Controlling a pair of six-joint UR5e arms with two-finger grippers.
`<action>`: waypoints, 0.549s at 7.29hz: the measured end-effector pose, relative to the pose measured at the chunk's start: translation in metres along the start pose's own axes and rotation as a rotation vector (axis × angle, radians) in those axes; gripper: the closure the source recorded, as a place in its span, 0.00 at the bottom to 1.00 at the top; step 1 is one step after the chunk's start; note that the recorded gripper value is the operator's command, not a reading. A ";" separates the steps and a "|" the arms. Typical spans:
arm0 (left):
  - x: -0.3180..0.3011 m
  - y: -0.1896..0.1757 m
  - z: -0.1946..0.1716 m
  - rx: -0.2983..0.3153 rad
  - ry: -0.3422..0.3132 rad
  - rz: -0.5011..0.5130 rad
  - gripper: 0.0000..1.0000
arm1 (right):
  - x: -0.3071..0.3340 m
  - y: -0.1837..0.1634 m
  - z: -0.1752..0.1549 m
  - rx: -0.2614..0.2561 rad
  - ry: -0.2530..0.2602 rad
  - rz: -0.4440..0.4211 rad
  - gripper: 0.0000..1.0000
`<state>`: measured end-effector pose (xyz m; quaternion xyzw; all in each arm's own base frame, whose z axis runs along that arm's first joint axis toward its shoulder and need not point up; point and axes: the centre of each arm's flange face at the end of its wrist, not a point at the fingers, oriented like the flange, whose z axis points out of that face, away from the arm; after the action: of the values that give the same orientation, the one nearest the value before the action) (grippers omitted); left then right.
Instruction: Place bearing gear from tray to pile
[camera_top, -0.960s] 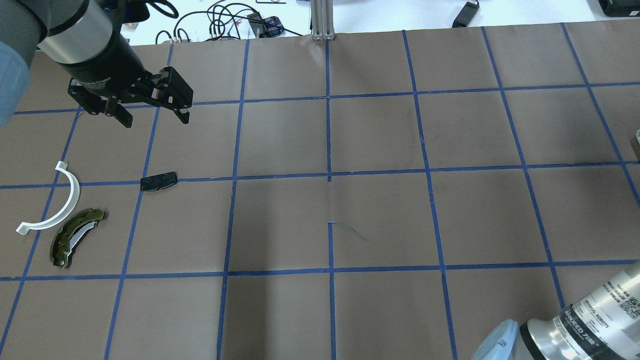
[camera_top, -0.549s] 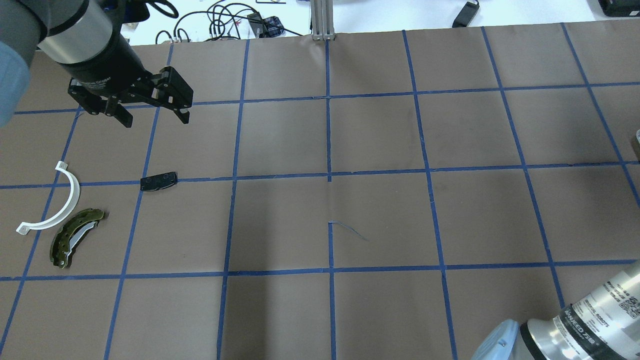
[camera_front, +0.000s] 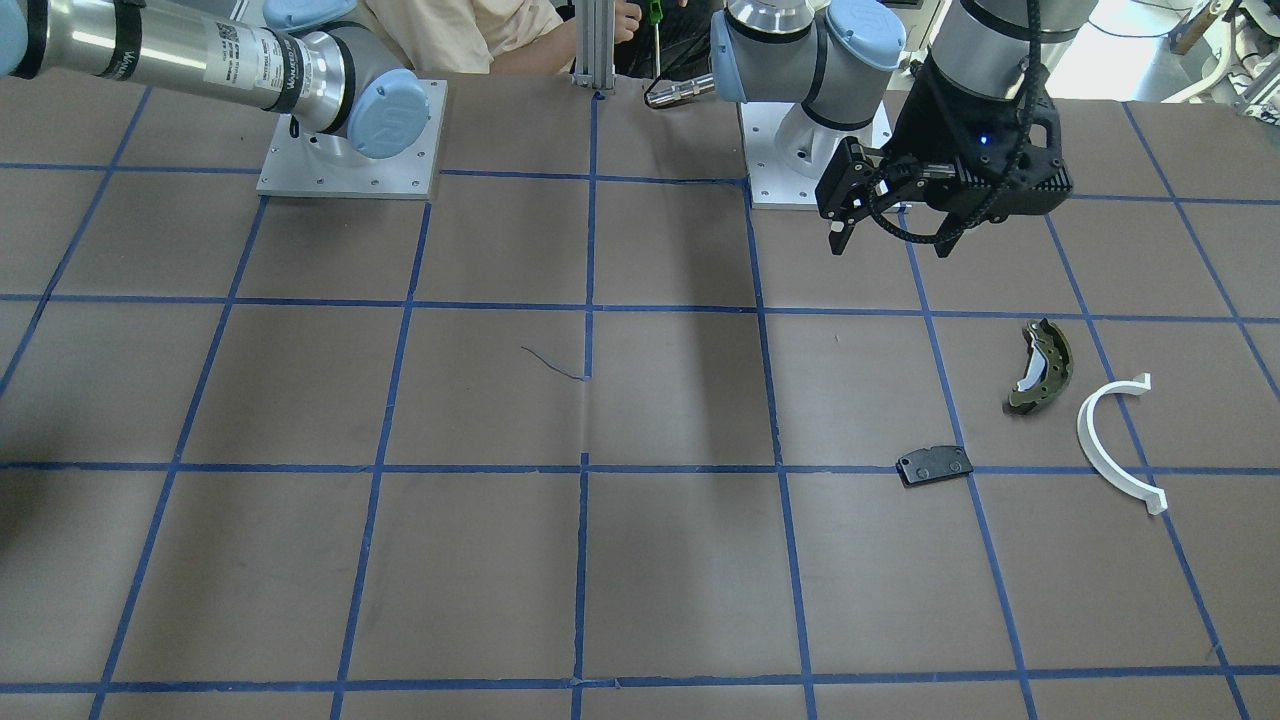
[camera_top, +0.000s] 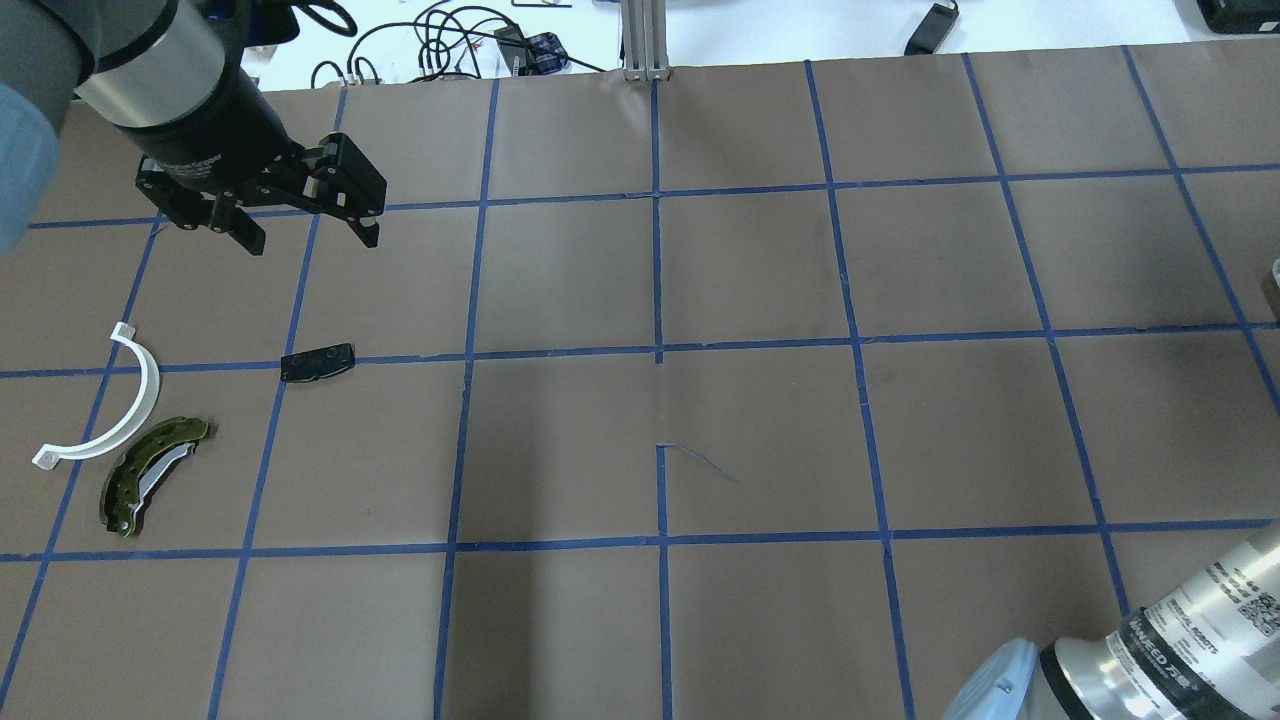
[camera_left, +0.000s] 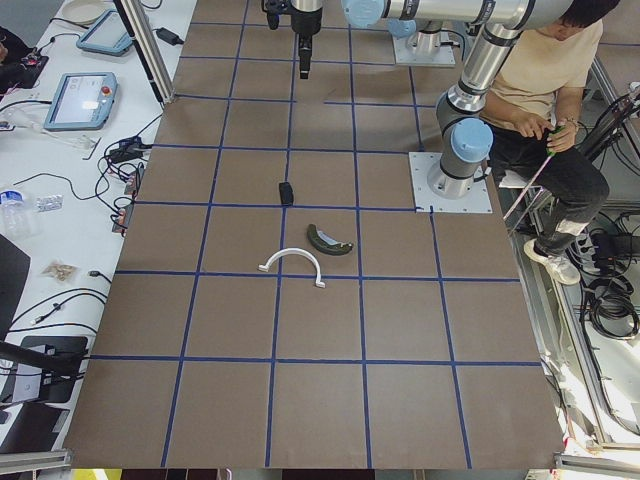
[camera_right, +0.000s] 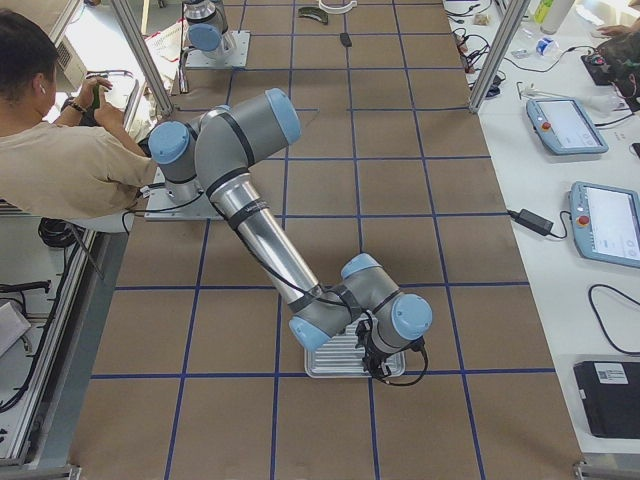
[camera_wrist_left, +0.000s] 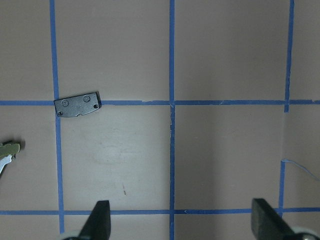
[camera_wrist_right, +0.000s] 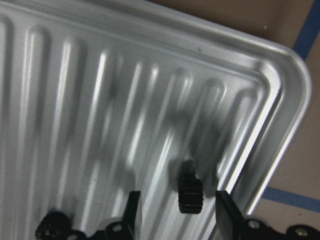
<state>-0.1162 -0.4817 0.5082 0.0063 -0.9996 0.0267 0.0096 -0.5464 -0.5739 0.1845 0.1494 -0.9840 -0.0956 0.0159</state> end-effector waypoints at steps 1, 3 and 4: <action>0.000 0.000 0.000 0.000 0.000 0.000 0.00 | 0.000 0.000 0.000 -0.001 0.000 0.003 0.99; 0.000 0.000 0.000 0.000 0.000 0.000 0.00 | 0.000 0.000 0.001 -0.001 -0.002 0.003 1.00; 0.000 0.000 0.000 0.000 0.000 0.000 0.00 | 0.000 0.000 0.000 0.001 -0.002 0.003 1.00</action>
<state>-0.1162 -0.4817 0.5082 0.0063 -0.9996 0.0267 0.0095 -0.5461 -0.5739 0.1846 0.1478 -0.9843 -0.0951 0.0148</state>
